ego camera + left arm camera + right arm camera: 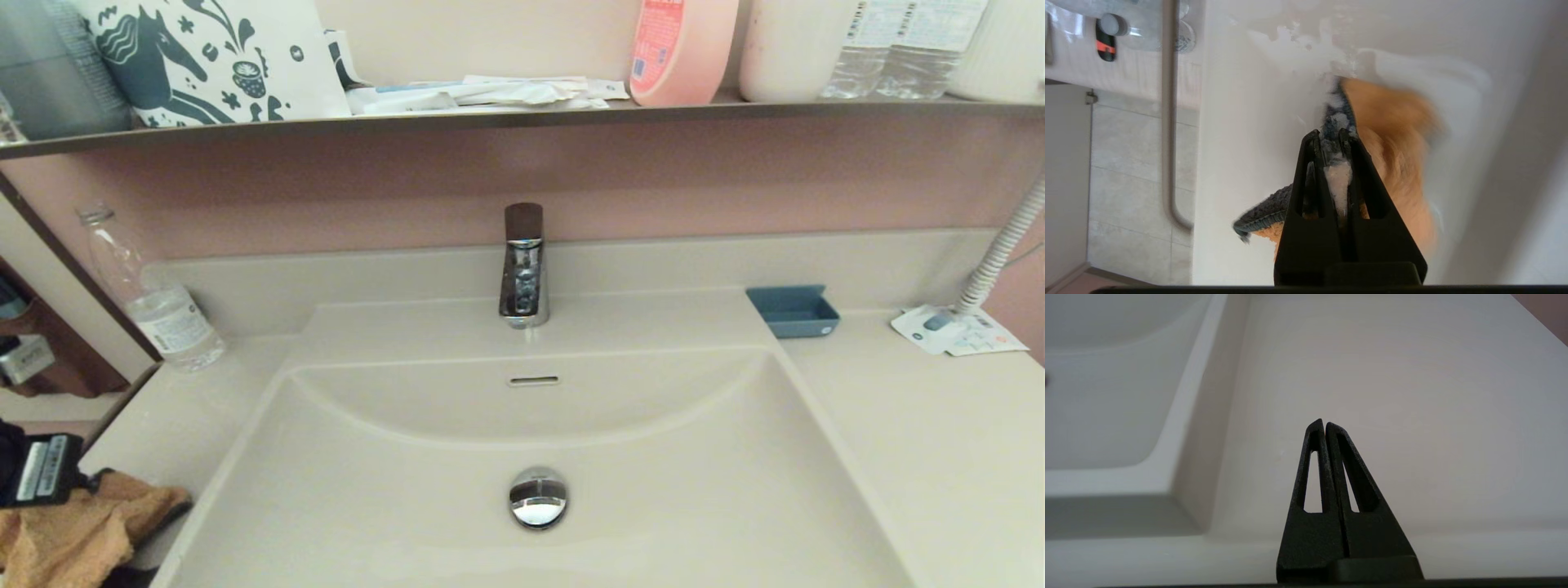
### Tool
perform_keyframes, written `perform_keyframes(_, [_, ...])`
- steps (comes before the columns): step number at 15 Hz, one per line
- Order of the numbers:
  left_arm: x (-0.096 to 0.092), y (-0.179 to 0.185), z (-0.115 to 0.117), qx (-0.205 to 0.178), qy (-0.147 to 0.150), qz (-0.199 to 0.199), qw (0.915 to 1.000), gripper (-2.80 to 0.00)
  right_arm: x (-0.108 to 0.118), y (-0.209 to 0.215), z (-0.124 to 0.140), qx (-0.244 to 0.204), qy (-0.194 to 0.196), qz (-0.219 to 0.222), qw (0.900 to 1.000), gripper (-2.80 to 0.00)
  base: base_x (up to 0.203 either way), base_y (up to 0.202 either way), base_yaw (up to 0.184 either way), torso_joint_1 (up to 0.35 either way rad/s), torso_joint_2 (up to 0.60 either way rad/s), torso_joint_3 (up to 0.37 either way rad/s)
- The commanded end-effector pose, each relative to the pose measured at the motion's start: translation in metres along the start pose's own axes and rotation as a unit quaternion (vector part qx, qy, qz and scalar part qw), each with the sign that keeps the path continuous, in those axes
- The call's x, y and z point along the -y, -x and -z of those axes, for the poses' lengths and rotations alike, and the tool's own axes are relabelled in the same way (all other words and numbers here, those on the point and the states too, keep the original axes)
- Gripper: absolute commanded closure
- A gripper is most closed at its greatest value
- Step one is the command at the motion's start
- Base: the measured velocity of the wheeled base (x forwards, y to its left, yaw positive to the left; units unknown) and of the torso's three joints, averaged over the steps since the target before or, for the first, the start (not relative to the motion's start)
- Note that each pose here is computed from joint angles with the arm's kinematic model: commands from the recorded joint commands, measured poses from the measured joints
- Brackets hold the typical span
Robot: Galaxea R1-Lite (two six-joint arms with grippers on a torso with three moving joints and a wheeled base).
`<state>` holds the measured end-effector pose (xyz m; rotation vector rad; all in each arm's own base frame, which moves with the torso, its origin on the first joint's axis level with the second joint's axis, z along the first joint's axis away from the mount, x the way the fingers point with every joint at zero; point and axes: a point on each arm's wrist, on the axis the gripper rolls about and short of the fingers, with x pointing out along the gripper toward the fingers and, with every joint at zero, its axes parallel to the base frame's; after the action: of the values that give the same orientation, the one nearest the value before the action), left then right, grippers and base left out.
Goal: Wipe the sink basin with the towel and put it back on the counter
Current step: Pick up the cloth, then wipe the sink
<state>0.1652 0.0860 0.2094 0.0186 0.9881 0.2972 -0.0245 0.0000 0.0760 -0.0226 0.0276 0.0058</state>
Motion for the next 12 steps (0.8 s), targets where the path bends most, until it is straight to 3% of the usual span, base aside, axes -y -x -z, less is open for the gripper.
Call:
perform_keyframes(1, [0.004,0.033,-0.002,0.023,-0.005,0.005,0.9997,0.0,0.0,0.0,0.0,-0.001,0.0,-0.001,1.0,0.0,0.0,0.0,0.0,0.0,0.0,0.0])
perform_keyframes(8, [0.026,0.11,-0.014,0.089,0.011,0.07,0.9935,0.0,0.0,0.0,0.0,-0.001,0.0,0.0,1.0,0.0,0.0,0.0,0.0,0.0,0.0,0.0])
perform_keyframes(12, [0.042,0.142,-0.035,0.15,0.028,0.127,0.9801,0.0,0.0,0.0,0.0,-0.001,0.0,0.0,1.0,0.0,0.0,0.0,0.0,0.0,0.0,0.0])
